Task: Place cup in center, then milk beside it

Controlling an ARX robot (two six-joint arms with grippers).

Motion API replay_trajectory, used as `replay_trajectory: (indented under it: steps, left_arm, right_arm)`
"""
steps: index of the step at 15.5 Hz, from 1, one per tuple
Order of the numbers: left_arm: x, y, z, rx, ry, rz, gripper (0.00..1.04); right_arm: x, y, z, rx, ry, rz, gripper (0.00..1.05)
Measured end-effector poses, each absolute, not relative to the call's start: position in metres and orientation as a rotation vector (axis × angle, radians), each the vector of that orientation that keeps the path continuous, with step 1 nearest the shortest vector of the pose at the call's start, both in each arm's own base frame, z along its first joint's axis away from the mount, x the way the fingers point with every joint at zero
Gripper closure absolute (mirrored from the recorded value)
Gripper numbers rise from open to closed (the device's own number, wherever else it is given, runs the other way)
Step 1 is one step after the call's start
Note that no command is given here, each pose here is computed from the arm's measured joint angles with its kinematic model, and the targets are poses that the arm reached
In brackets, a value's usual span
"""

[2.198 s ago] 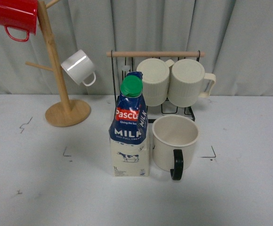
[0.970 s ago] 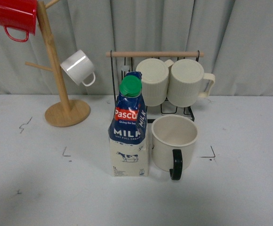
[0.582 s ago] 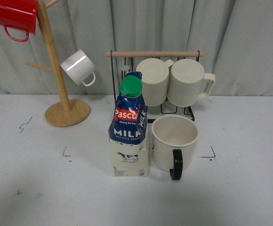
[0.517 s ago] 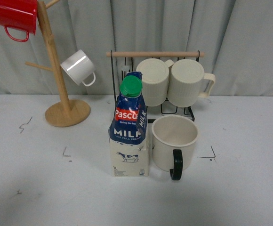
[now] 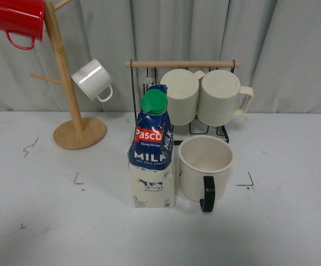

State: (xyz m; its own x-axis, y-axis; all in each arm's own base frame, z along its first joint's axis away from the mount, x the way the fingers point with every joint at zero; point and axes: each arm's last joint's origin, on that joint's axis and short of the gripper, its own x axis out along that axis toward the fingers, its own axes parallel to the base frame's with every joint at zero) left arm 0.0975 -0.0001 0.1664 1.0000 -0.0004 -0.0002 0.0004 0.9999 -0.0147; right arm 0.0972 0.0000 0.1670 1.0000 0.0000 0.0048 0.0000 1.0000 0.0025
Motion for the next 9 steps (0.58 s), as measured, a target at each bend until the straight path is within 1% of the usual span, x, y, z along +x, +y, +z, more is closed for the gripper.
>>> replay_trajectory:
  steps: [7,9]
  left_arm:
    - [0.0975,-0.0001,0.1664,-0.014,0.001,-0.001,0.06]
    - [0.0975,-0.0001,0.1664,-0.014,0.001,-0.001,0.07]
  right_arm:
    - [0.0972,0.0000,0.1669,0.002,-0.004,0.000,0.06]
    - [0.0972,0.0000,0.1669,0.002,-0.004,0.000,0.06]
